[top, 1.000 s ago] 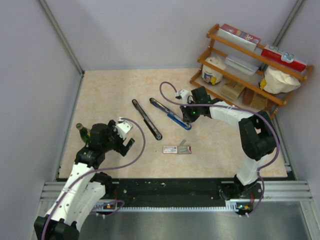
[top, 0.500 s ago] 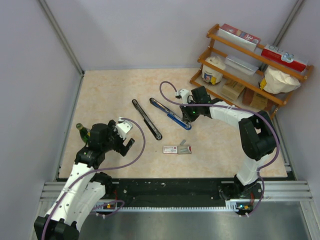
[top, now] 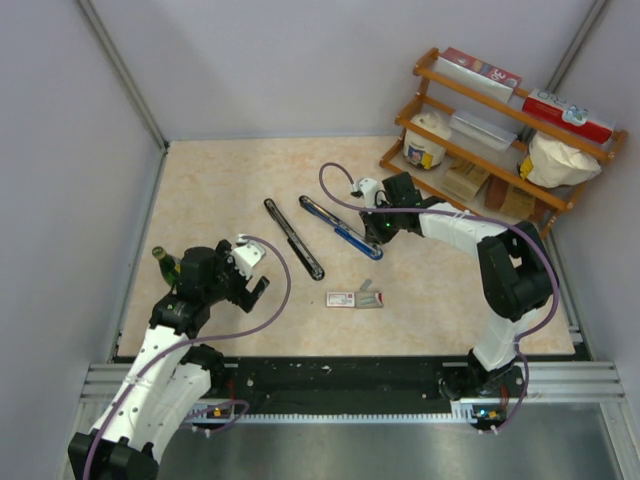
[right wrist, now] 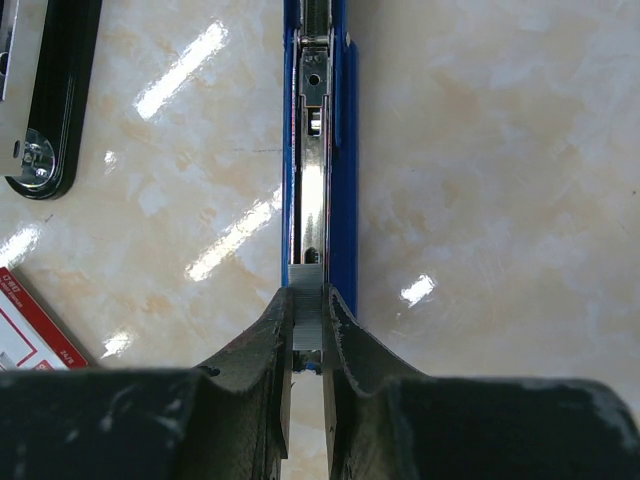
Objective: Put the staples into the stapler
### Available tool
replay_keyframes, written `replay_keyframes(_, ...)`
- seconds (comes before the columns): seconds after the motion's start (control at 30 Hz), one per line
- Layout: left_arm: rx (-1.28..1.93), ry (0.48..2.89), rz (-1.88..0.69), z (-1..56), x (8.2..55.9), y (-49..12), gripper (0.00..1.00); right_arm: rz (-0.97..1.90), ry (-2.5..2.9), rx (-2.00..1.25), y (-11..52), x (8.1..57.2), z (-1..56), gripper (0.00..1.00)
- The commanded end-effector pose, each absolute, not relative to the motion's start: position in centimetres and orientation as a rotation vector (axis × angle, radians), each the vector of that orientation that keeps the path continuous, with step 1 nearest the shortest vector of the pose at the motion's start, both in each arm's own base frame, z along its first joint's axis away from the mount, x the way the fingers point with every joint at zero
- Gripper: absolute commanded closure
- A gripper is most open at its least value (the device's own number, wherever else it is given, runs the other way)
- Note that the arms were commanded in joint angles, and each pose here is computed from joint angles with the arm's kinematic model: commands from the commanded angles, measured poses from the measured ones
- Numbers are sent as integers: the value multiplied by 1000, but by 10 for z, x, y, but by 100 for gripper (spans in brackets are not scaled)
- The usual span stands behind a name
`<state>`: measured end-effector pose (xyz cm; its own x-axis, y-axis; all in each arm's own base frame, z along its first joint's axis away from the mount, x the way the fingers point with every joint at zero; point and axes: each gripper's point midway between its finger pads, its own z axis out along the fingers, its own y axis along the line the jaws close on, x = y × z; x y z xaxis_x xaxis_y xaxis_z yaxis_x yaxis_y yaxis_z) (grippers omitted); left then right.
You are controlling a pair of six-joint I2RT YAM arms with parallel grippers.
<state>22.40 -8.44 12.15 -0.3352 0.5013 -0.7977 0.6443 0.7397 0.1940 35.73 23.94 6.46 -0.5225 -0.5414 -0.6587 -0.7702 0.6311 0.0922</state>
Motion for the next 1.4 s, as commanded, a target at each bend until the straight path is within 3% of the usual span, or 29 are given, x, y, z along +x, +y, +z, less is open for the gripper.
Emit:
replay_keyframes(0.0, 864, 1967, -179, 126, 230, -84, 1, 543, 2221, -1043, 247, 359, 68, 93)
replay_keyframes(1.37, 866, 1962, -176, 127, 230, -84, 1, 437, 2250, -1067, 244, 363, 58, 92)
